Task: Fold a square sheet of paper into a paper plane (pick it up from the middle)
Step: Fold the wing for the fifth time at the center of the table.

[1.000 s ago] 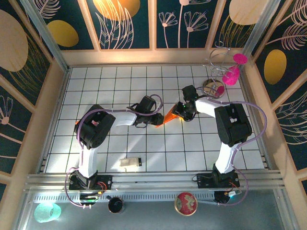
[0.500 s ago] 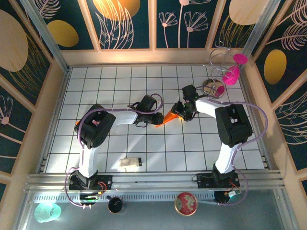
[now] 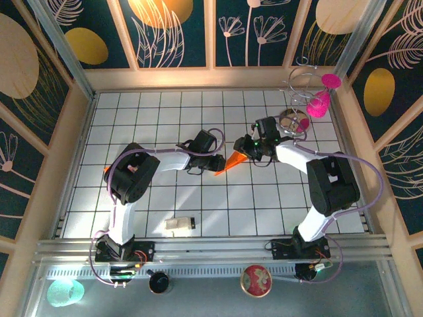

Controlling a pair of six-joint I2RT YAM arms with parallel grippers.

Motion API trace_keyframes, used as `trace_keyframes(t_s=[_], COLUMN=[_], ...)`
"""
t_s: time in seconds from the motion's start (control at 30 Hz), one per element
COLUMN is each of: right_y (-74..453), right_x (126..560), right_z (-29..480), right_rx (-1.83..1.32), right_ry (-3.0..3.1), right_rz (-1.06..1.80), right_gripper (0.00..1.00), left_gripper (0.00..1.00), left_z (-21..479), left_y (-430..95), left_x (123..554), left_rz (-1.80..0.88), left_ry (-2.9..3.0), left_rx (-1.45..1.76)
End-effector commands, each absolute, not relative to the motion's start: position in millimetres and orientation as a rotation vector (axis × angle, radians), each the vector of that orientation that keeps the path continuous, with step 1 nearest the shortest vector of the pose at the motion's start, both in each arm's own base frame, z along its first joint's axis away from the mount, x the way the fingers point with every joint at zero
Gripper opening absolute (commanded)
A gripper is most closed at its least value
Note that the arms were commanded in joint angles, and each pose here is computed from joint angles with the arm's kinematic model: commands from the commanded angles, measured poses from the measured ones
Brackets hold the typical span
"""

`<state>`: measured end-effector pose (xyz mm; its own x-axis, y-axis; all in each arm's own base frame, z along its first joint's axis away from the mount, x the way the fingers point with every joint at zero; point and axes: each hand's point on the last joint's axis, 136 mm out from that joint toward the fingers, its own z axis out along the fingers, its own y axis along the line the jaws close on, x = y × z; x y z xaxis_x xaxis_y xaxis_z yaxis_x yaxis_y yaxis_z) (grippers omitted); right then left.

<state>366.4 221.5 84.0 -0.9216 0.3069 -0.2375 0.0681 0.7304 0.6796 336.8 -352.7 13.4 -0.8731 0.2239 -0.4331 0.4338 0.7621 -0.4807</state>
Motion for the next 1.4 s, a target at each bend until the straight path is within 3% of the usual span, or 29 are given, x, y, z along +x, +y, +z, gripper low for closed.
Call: trace_keyframes(t_s=[0.0, 0.2, 1.03, 1.37], right_y=[239.9, 243.5, 234.9, 226.9], right_x=[369.6, 377.3, 375.7, 367.2], right_z=[82.4, 60.1, 13.0, -2.5], right_rx=[0.235, 0.248, 0.299, 0.321], right_ry=[2.58, 2.619, 2.741, 2.806], right_rz=[1.112, 1.101, 0.981, 0.907], right_gripper=[0.26, 0.17, 0.14, 0.14], left_gripper=[0.15, 0.14, 0.13, 0.2], left_z=[-37.8, -38.2, -33.6, 23.9], left_y=[-339.2, -339.2, -341.4, -337.2], left_x=[317.3, 317.2, 316.5, 343.6], left_rz=[-0.735, -0.739, -0.762, -0.785], left_ry=[2.758, 2.765, 2.761, 2.657], left_rx=[0.493, 0.479, 0.473, 0.337])
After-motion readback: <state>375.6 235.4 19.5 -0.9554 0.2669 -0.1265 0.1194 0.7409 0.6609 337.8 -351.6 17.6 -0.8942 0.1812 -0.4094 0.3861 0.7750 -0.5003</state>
